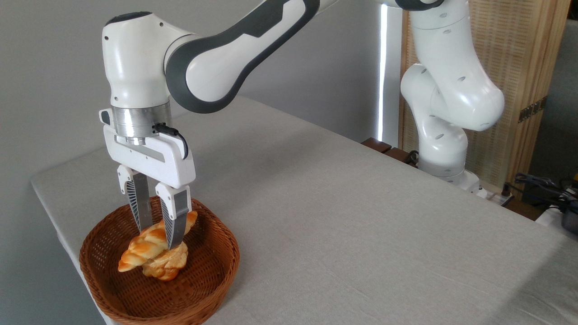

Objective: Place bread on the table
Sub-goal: 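Close the gripper fingers around the braided golden roll, then lift the braided roll up out of the basket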

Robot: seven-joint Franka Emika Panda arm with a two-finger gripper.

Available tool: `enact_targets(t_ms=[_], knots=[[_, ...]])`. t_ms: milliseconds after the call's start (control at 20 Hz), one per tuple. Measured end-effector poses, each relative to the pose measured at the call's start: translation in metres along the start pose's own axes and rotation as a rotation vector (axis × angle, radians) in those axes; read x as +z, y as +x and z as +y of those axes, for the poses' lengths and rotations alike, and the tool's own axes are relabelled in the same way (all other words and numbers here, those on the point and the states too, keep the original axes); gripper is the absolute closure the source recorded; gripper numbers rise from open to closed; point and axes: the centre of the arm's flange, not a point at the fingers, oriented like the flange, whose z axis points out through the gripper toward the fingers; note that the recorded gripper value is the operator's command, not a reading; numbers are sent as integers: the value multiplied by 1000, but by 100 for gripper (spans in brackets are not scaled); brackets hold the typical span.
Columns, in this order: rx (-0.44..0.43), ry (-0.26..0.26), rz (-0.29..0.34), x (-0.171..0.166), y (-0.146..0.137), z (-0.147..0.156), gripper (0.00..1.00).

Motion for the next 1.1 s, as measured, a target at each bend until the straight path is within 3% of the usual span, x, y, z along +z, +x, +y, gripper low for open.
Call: enact_targets(t_ms=[750,1100], knots=[[-5,4,4,-3,-1,-3,49],[-50,17,78,-52,-7,-20,47]])
